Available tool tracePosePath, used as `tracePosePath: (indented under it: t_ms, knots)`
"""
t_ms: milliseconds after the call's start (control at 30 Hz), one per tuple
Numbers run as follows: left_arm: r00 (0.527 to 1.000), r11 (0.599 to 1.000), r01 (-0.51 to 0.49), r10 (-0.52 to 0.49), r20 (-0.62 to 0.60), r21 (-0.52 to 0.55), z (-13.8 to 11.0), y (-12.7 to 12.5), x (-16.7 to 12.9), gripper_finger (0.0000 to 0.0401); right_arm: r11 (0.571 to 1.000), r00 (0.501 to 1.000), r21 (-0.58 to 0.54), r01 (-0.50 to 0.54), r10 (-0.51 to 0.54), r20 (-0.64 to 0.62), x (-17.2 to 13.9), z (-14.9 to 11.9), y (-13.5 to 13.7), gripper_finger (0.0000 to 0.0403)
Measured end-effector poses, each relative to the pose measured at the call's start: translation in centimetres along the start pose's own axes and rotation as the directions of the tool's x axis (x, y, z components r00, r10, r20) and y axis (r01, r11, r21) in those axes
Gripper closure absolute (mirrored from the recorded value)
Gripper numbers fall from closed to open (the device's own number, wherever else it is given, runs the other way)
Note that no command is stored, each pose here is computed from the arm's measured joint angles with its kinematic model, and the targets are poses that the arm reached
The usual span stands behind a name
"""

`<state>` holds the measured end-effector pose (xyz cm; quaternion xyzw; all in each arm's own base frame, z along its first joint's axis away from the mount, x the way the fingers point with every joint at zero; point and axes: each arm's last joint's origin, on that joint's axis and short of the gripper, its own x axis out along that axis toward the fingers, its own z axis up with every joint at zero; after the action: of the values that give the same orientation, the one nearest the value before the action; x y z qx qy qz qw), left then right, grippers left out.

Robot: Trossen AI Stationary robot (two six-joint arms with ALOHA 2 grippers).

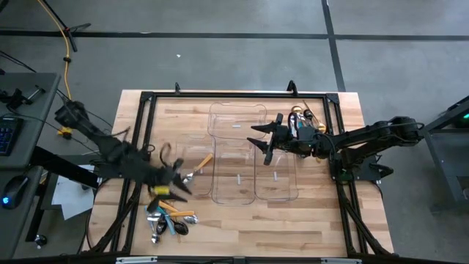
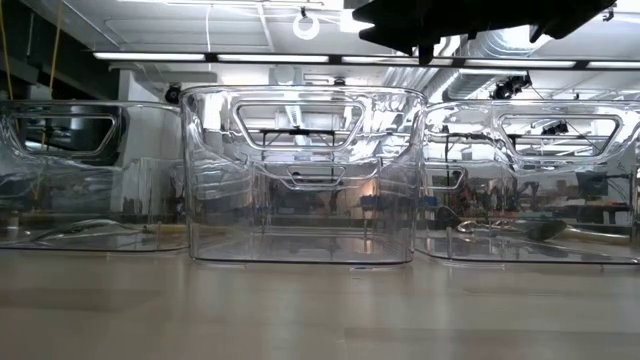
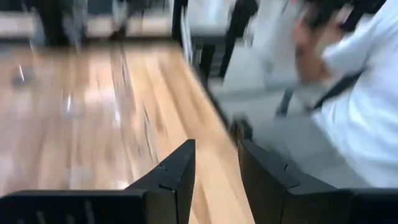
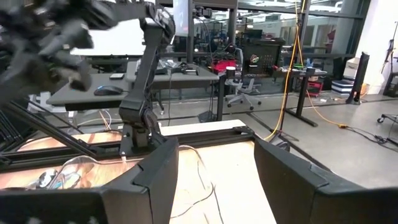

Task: Sort silverware by color (type)
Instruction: Put the yellow spoon into the left transparent bin

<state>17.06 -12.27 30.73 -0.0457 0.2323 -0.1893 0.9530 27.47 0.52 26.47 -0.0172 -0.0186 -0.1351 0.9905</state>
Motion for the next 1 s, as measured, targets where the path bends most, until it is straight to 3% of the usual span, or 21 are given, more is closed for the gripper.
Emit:
tracePosePath:
  t_ms: [133, 300, 500, 633, 1000]
  knots:
    - [0.970, 0.989, -0.105, 0.079, -0.231, -0.101, -0.5, -2.3, 1.5, 0.0291, 1.000, 1.000, 0.001, 0.000, 0.000, -0.007, 0.0, -0.1, 0.0, 0.0208]
    - [0.890, 0.950, -0.231, 0.119, -0.441, -0.210, -3.2, -4.6, 3.9, 0.0291, 1.000, 1.000, 0.011, -0.001, 0.001, -0.018, 0.0, -0.2, 0.0, 0.0208]
    - [0.743, 0.888, -0.421, 0.222, -0.632, -0.183, -7.6, -6.6, 6.1, 0.0291, 1.000, 1.000, 0.006, 0.001, -0.001, -0.030, 0.0, -0.3, 0.0, 0.0208]
    - [0.643, 0.856, -0.508, 0.298, -0.706, -0.101, -10.1, -7.3, 6.9, 0.0291, 1.000, 1.000, 0.006, 0.008, -0.008, -0.029, 0.1, -0.3, -0.2, 0.0208]
    - [0.570, 0.858, -0.513, 0.315, -0.758, -0.030, -14.0, -7.7, 8.2, 0.0291, 0.999, 0.999, 0.000, 0.033, -0.033, -0.022, 0.2, -0.3, -0.9, 0.0208]
